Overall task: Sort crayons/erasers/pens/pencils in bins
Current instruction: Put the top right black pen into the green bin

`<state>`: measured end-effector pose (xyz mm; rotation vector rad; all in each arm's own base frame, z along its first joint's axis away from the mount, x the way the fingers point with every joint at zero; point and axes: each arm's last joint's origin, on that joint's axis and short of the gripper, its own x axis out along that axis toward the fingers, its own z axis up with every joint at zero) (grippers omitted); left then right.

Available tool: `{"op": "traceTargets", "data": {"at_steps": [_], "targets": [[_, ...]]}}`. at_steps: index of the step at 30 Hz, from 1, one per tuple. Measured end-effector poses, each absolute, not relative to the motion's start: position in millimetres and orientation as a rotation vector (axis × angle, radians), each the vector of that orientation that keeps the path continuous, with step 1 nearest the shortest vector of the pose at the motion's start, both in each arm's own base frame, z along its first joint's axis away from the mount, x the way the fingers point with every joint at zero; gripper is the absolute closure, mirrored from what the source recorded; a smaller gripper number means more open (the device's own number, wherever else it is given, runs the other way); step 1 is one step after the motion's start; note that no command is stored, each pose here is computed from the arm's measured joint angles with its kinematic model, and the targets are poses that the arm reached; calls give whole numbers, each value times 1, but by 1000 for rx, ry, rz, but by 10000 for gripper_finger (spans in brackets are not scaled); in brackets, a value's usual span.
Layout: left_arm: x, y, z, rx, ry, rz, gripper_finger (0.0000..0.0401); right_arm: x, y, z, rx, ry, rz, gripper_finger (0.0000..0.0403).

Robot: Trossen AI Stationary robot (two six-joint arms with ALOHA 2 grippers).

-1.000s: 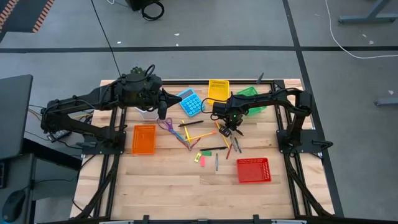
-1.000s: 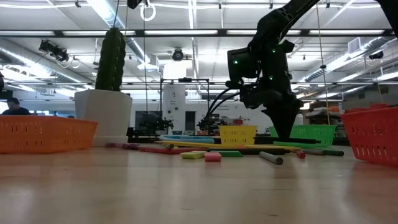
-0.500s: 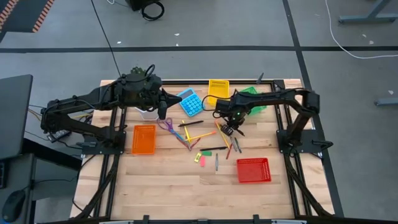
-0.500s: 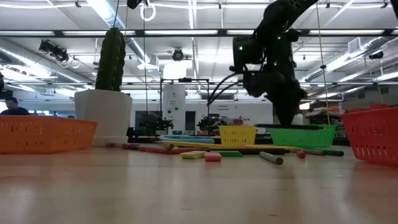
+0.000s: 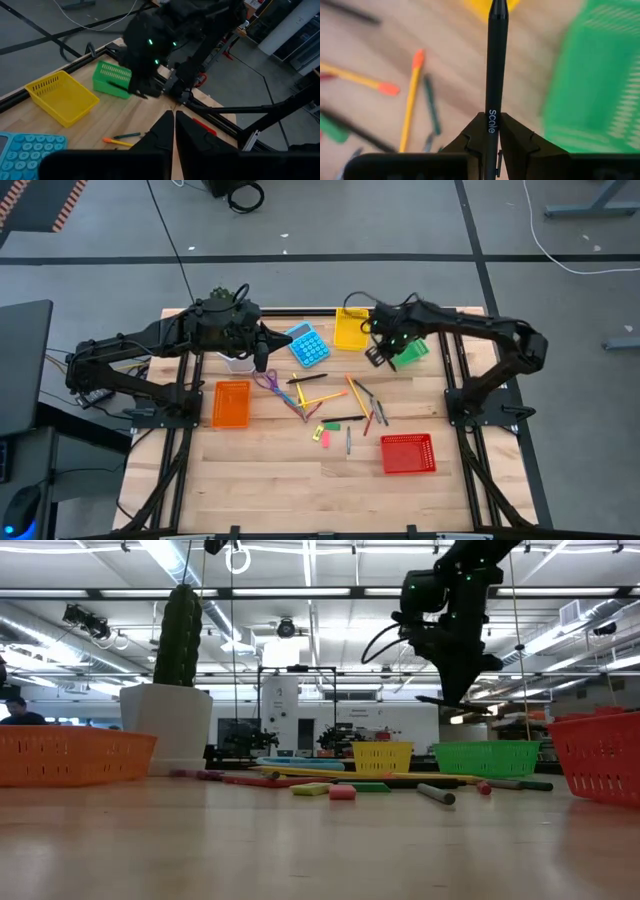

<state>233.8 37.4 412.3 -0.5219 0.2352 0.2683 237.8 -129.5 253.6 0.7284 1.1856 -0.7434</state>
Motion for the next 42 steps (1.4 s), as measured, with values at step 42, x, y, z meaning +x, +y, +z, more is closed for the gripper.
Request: {"op": "traceTargets", "data": {"at_steps": [42], "targets": [[234, 38, 412, -512, 235, 270, 382, 203, -203, 211, 433, 1529, -646, 348]]}}
